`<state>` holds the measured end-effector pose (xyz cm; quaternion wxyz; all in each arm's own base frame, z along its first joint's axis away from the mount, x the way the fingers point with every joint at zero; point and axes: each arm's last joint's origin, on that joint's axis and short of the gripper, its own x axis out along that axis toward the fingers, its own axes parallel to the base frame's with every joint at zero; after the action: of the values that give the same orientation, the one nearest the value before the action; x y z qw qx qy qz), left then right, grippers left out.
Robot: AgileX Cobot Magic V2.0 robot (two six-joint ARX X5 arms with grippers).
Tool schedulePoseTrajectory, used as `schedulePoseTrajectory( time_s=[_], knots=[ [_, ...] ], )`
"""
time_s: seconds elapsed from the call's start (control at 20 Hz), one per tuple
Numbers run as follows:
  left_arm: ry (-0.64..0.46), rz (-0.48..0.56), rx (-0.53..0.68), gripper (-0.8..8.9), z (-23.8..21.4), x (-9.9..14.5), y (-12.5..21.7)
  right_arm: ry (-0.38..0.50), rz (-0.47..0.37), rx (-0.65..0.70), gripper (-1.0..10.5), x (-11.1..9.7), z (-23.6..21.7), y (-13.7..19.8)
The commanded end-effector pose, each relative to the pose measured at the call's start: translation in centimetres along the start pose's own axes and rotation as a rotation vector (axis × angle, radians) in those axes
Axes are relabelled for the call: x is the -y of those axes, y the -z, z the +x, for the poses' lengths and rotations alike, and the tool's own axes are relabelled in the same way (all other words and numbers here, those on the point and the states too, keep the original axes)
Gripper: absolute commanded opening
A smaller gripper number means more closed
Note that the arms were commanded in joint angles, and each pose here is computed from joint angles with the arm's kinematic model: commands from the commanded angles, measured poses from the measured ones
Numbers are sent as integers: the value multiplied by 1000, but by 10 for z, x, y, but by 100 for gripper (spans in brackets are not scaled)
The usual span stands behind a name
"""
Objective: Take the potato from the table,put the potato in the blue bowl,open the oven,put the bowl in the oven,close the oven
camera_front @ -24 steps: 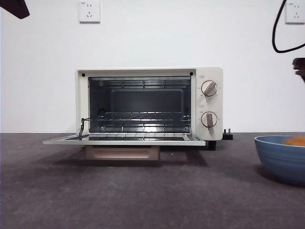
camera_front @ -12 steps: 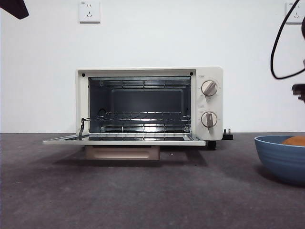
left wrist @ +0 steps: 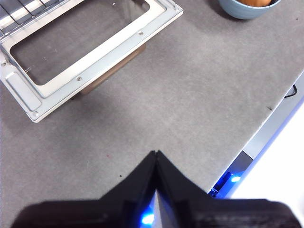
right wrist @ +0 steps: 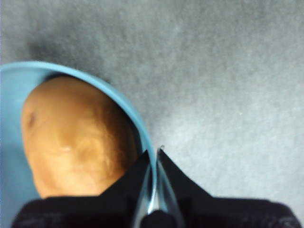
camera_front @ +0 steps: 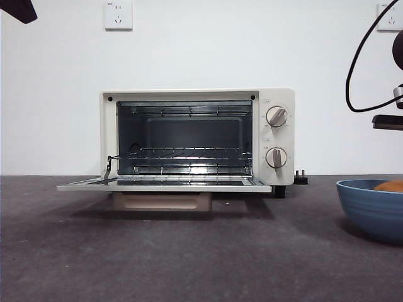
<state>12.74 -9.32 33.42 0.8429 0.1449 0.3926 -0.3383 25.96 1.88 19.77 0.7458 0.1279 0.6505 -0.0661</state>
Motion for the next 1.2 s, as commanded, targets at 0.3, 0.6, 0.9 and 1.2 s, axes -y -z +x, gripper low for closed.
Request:
schedulePoseTrajectory(
  time_s=[0.3, 0.6, 0.9, 1.2],
  knots=[
    [-3, 19, -39, -6, -14, 3, 16, -138, 139, -26, -16, -28, -32, -1],
    [-7, 19, 46, -6, -34, 6, 25, -277, 72, 99, -17, -103, -69, 0],
    [-6, 17, 33, -6, -40, 8, 33, -282, 19, 93, -17, -168, -78, -22],
    [-6, 14, 28, -6, -42, 8, 35, -253, 158, 27, -17, -216, -63, -49]
  ],
)
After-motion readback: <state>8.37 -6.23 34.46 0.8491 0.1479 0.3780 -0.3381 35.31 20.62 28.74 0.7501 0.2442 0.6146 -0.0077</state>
